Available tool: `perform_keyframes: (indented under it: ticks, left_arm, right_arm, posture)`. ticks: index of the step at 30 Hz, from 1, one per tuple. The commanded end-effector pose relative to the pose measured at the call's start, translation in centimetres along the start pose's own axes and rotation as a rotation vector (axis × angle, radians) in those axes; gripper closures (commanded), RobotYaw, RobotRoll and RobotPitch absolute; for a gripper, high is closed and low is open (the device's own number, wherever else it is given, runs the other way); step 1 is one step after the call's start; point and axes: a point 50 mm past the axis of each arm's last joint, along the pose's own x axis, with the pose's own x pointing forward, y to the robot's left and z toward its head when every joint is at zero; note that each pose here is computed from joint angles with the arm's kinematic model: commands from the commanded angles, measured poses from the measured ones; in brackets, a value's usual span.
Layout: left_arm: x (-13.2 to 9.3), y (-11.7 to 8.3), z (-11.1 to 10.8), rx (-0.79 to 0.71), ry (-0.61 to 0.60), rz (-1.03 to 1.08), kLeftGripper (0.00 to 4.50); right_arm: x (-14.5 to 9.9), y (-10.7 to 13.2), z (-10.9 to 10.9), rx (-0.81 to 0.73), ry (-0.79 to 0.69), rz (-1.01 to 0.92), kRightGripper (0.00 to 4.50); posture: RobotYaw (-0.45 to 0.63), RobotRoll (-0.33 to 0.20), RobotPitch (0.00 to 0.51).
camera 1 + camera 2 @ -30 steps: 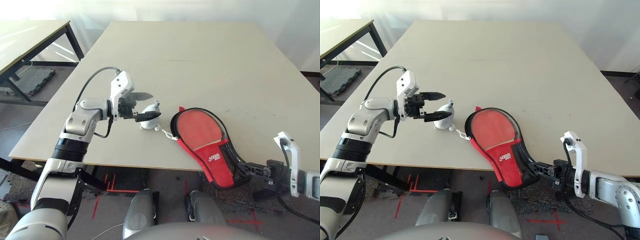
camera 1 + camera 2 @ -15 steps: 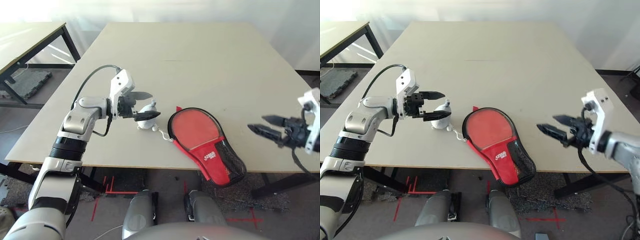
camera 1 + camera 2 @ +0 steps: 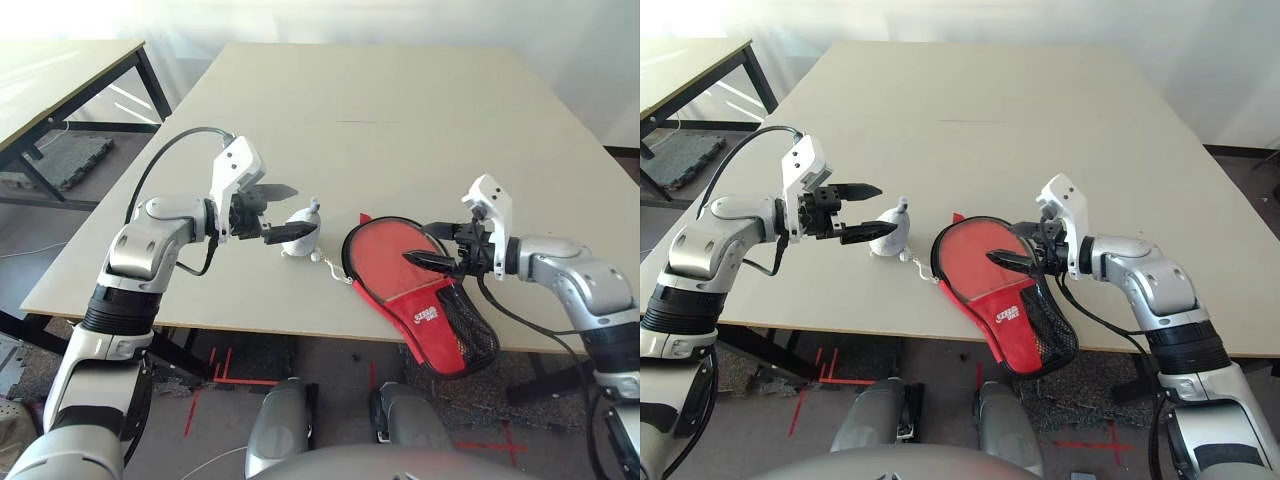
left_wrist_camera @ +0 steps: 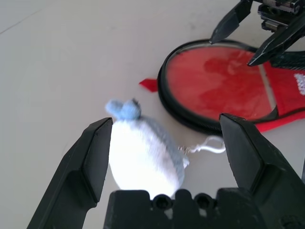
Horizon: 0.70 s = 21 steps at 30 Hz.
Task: Store the ping-pong paddle in its case and zip it.
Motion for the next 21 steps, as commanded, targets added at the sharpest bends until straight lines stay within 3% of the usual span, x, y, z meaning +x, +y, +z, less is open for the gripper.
perform_keyframes:
  ticks: [1, 10, 21]
  left_arm:
    - [-0.4, -0.1, 0.0, -0.015, -0.001, 0.019, 0.00]
    - [-0.5, -0.2, -1.5, -0.034, 0.015, 0.021, 0.00]
    - [0.8, -0.3, -1.7, -0.022, 0.041, -0.002, 0.00]
  right_arm:
    - [0.1, -0.3, -0.4, -0.043, 0.039, -0.007, 0.02]
    - [-0.1, -0.3, -2.8, 0.033, 0.142, 0.000, 0.02]
    - [0.1, 0.0, -3.6, 0.068, 0.172, 0.008, 0.02]
  posture:
    - [0.15, 0.000, 0.015]
    - [0.16, 0.000, 0.020]
    - [0.14, 0.000, 0.022]
